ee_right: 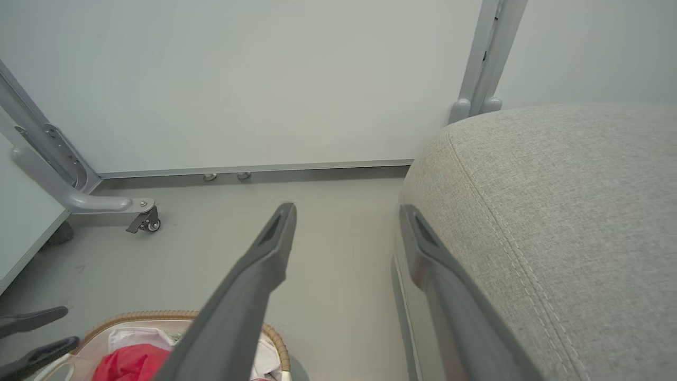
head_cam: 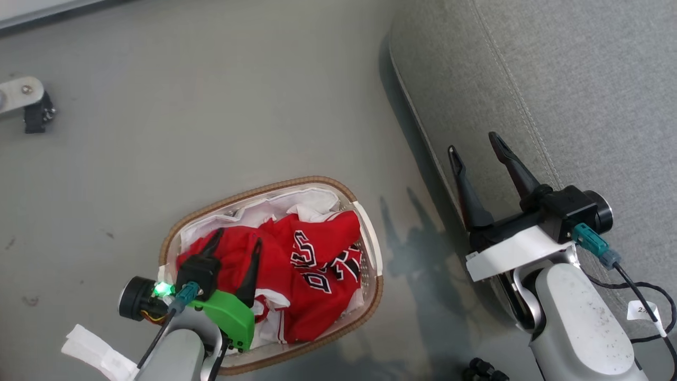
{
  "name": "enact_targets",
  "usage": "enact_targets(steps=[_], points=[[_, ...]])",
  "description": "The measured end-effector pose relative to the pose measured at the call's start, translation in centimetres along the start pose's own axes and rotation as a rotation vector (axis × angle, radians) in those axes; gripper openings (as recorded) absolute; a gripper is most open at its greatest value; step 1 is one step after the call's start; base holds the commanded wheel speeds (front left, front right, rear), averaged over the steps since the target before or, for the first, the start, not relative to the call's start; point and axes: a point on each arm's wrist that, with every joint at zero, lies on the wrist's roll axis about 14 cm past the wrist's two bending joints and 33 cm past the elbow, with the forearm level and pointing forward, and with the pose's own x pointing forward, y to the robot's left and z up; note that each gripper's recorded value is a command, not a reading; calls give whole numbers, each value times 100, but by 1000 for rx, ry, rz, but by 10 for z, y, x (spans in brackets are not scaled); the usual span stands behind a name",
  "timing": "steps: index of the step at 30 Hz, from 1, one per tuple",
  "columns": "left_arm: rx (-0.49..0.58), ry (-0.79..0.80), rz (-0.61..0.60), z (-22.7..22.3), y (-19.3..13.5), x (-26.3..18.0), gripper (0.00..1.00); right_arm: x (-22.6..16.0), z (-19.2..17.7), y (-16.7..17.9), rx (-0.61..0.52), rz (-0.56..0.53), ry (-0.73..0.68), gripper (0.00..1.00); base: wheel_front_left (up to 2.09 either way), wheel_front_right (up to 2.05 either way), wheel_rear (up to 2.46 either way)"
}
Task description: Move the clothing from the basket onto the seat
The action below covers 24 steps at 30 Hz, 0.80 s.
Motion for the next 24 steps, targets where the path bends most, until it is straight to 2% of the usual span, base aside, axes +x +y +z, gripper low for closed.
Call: enact_targets(steps=[5, 11, 24], points=[[-1, 113, -80, -38, -15, 9, 100, -2, -17, -10, -8, -24, 48, 100, 0, 0, 0], [-1, 248, -123, -84, -16, 11, 100, 0, -33, -13, -13, -26, 88, 100, 0, 0, 0], [-9, 438, -171, -143, -16, 7, 100, 2, -59, -22, -24, -46, 153, 100, 0, 0, 0]])
